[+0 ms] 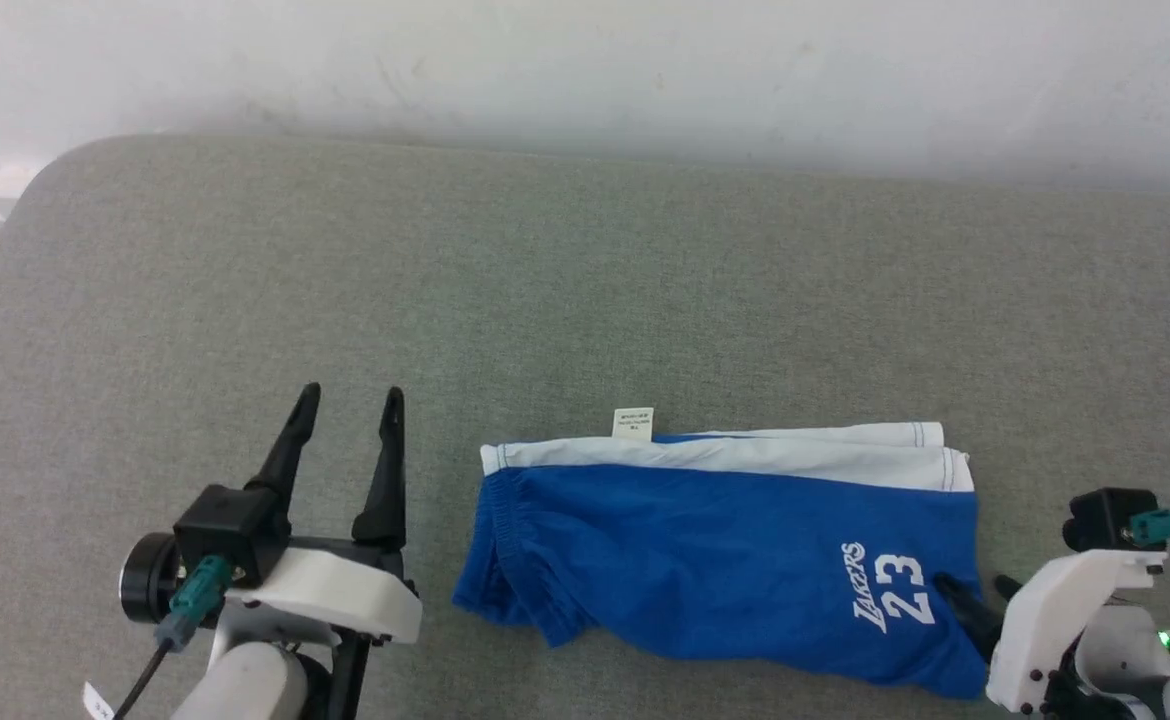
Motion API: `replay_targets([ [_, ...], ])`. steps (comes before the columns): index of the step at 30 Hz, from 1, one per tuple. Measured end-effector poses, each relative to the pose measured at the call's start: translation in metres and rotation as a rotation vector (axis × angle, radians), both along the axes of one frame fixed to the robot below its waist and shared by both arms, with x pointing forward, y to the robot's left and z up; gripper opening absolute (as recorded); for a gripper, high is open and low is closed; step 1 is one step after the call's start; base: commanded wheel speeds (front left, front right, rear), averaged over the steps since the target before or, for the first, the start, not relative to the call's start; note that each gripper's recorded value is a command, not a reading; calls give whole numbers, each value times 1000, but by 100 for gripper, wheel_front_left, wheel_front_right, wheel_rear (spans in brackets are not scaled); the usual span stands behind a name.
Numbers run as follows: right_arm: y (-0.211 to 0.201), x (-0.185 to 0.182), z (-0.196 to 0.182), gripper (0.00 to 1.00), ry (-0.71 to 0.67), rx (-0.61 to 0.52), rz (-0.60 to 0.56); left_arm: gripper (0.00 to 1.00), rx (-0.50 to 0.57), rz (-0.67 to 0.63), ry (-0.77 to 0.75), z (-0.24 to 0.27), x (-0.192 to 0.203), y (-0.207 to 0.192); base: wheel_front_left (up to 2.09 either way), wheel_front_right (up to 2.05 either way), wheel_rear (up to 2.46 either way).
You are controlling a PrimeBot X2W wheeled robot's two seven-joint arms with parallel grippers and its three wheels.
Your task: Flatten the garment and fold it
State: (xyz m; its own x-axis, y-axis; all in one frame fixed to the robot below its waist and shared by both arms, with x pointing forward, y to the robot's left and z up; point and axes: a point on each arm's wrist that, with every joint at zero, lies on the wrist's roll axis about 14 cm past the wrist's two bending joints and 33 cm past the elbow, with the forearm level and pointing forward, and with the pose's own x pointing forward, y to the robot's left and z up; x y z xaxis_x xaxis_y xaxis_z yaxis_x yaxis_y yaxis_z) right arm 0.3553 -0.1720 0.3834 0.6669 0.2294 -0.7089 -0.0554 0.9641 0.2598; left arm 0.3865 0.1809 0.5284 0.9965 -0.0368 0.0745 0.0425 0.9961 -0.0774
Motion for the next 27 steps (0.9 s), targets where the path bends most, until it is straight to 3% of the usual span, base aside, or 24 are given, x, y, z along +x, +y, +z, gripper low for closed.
replay_targets([
  [4,10,1,-12,98,61,10,36,100,6,23,-18,2,-3,7,0,0,0],
  [5,11,0,-14,48,76,7,50,100,6,30,-17,0,-5,9,0,0,0],
  [6,13,1,-14,31,87,13,59,100,6,36,-15,-1,-6,11,0,0,0],
  [7,15,1,-14,8,91,18,67,100,5,40,-14,-2,-7,12,0,0,0],
  [8,18,1,-14,0,95,20,78,100,6,45,-14,-2,-8,14,0,0,0],
  [18,28,2,4,0,18,32,125,100,14,56,1,-11,-16,18,0,0,0],
  [27,-37,-9,23,0,-46,-48,-30,100,38,50,10,-16,-25,18,0,0,0],
])
